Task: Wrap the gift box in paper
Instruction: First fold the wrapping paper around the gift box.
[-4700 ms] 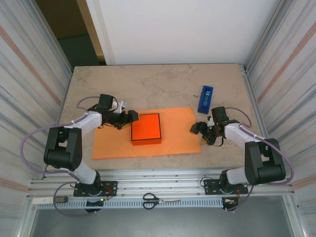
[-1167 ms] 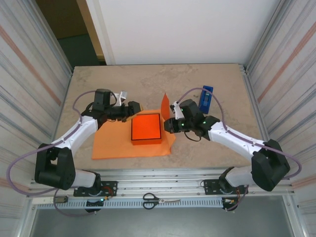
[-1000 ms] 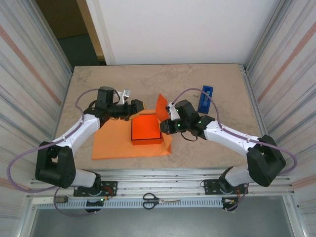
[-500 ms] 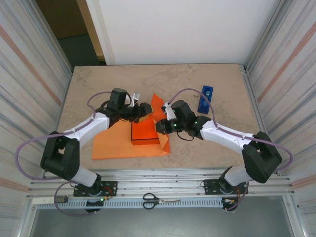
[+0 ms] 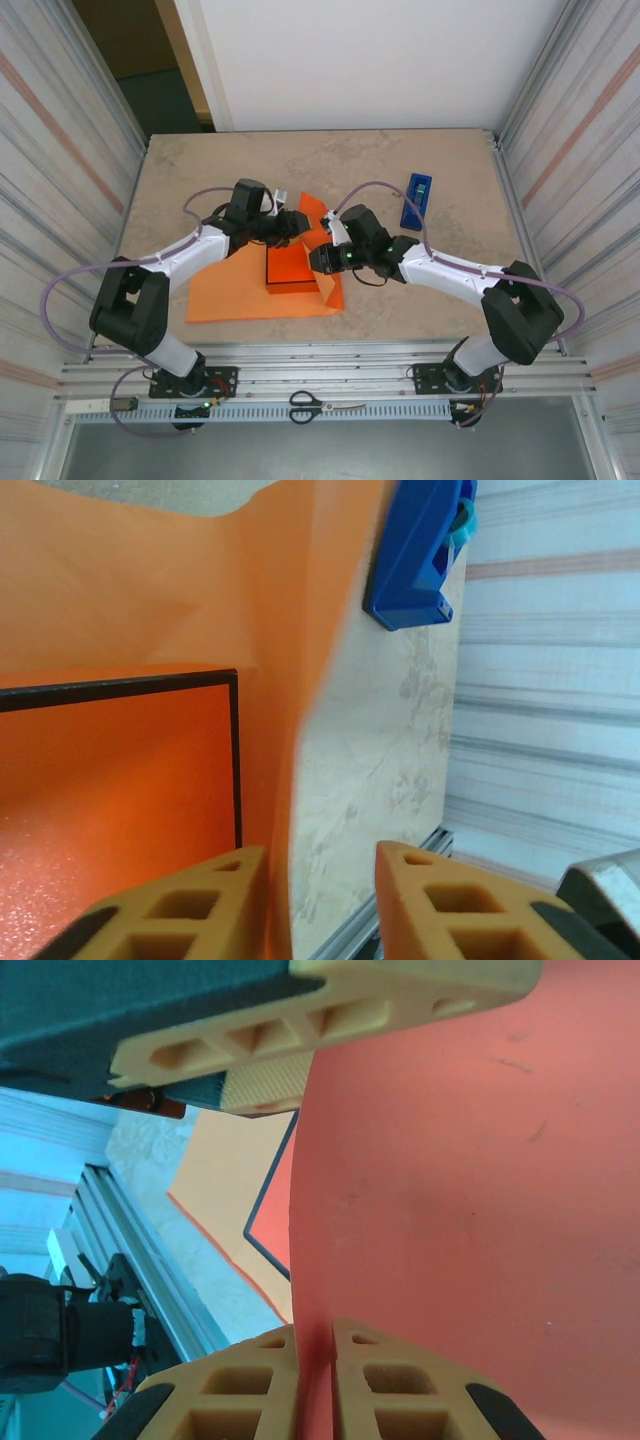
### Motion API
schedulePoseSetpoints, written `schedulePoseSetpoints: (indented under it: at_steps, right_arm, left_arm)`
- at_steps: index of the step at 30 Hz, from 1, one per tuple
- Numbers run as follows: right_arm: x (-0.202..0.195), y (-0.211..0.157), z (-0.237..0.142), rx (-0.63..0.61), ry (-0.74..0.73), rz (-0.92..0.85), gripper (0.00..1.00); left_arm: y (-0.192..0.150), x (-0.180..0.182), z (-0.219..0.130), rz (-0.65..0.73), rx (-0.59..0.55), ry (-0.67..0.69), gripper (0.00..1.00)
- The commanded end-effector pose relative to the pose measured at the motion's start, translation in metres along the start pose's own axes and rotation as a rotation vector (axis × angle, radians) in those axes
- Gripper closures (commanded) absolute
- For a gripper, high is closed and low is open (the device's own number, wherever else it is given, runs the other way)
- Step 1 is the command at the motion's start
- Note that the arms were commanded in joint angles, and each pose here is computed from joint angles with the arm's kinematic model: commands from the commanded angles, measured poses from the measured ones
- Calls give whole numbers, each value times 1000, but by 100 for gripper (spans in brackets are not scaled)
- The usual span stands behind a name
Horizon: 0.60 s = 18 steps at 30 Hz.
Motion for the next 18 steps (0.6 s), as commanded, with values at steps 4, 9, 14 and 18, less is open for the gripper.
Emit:
schedulePoseSetpoints:
  at_steps: [4,9,14,18]
  right_arm:
    - [16,9,-3,-18,42,-15,79]
    - [19,16,-20,-40,62,-7,58]
    - [8,37,-51,-154,78,54,32]
    - [-32,50,-60,-232,-14,201,21]
  left_arm:
    - [2,-2,0,35,11,28,95]
    - [6,-4,-6,114,22,72,100]
    - [12,-3,-17,189,24,93,100]
    - [11,5,-25,213,23,104,100]
Point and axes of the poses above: each hand's point on the last joint's axis, 136 mm out from that joint toward the fingers, its own z axis out along the fingers, its own x axis along the line the jaws close on, y = z × x, the point moved 3 cm from there along -z, back along the fingers, and after that the axes turned 8 degrees about z, right-handed, at the moved point
